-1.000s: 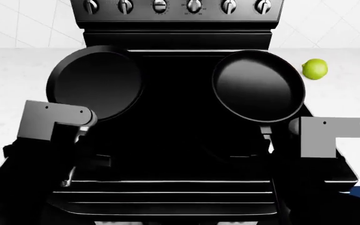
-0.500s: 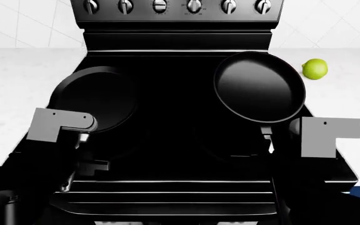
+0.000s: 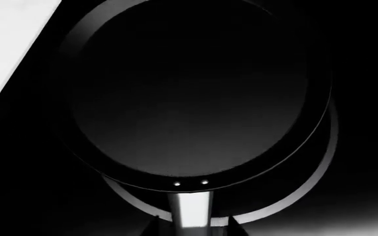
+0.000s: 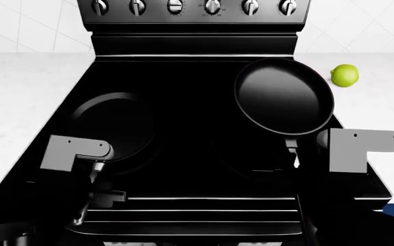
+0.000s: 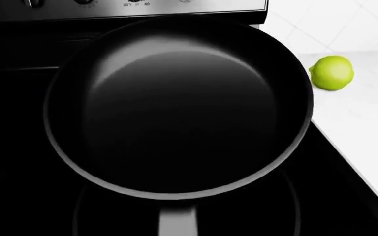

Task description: Place both pans onto different burners. Then place the lemon and the lamb chop on different pans.

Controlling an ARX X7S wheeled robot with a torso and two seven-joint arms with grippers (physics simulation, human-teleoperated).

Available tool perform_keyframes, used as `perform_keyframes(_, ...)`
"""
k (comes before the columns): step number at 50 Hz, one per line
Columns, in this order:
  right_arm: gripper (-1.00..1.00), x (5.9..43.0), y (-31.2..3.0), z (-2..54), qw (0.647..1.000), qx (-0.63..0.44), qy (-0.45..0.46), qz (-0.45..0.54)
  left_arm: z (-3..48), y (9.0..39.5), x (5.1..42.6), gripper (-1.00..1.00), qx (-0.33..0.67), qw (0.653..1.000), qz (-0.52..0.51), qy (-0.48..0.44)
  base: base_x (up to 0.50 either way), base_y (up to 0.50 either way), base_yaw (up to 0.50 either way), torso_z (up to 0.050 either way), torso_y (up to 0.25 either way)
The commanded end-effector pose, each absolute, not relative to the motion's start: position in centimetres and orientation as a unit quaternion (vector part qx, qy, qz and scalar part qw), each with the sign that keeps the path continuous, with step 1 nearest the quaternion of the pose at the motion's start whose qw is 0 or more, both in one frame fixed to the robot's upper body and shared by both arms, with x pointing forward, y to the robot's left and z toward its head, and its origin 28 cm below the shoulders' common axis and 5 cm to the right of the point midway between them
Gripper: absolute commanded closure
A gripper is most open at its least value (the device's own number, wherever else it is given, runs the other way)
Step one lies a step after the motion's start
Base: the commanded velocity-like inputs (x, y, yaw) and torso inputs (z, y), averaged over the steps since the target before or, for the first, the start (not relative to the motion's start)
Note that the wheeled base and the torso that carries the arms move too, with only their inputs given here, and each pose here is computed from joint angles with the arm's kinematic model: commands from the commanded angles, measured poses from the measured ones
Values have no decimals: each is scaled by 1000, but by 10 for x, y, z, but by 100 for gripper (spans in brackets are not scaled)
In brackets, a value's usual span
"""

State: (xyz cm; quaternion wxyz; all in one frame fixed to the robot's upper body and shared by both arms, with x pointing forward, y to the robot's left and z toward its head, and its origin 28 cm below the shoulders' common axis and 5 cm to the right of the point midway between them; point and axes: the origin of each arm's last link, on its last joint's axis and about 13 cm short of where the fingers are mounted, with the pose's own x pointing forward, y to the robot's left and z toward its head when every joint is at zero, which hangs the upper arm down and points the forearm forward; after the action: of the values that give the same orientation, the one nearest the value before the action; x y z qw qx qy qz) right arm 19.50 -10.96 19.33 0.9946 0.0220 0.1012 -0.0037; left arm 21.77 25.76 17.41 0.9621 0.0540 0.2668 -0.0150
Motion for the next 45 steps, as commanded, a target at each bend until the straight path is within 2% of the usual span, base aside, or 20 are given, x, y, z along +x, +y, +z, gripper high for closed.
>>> perform_keyframes(1,100,199,-114,202,997,28,65,-20,178,257,218,-100,55,966,-6,251,0,0,0,10,10)
perform_keyframes(13,100,199,-113,202,997,29,66,-19,200,257,218,-100,52,975,-1,214,0,0,0,0,2)
perform_keyframes(21,100,200,-113,203,997,27,64,-18,255,245,195,-100,62,992,-28,104,0,0,0,1,3)
perform_keyframes(30,100,199,-113,207,998,24,60,-20,291,245,179,-100,42,999,-20,15,0,0,0,1,2)
perform_keyframes(45,100,219,-118,235,999,8,39,-34,290,254,163,-100,9,999,-10,-31,0,0,0,1,2)
